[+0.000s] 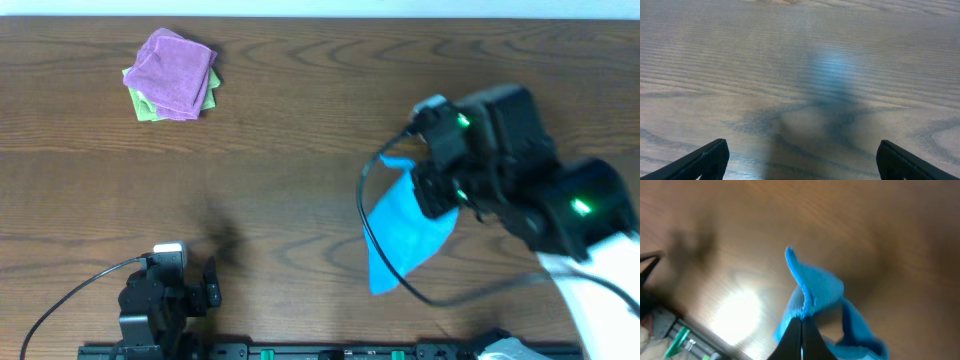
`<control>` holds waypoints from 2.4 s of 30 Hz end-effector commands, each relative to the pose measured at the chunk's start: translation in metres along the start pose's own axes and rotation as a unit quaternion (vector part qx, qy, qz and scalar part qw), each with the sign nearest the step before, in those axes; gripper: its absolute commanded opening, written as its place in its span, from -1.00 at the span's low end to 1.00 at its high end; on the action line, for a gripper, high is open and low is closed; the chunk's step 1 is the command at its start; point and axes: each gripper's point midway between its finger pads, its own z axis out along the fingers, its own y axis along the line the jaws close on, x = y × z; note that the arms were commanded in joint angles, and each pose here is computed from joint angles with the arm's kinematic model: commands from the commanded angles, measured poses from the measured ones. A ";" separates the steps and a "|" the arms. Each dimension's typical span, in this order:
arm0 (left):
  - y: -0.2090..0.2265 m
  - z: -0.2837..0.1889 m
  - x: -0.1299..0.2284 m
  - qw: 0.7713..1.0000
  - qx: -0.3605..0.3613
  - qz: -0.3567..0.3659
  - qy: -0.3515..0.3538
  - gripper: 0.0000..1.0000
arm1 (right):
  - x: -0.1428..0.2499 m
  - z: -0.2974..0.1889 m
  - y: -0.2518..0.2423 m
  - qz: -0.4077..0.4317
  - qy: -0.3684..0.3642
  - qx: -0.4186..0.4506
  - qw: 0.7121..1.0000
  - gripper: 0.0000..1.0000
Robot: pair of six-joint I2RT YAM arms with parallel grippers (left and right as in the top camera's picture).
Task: Fold the cloth
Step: 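Carry the blue cloth toward table center and drag it flat, then swing the held cloth around and lay it down right of center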
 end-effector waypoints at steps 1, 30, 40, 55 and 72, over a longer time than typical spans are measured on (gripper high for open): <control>0.003 0.002 0.017 0.999 -0.007 0.003 0.031 0.91 | -0.008 0.044 -0.067 0.011 0.027 0.177 0.984 -0.97; 0.003 0.002 0.017 0.999 -0.007 0.003 0.031 0.91 | 0.044 0.151 0.002 -0.037 0.134 -0.086 0.987 0.93; 0.020 0.001 0.017 0.998 -0.057 0.004 0.029 0.91 | 0.045 0.207 0.046 -0.115 0.127 -0.081 0.982 0.81; 0.003 0.003 0.005 1.000 -0.009 -0.003 0.007 0.91 | 0.091 0.270 0.049 -0.112 0.214 -0.076 0.967 0.36; -0.060 -0.010 -0.040 0.981 0.174 -0.091 -0.003 0.91 | 0.096 0.301 0.054 -0.098 0.210 -0.079 0.969 -0.21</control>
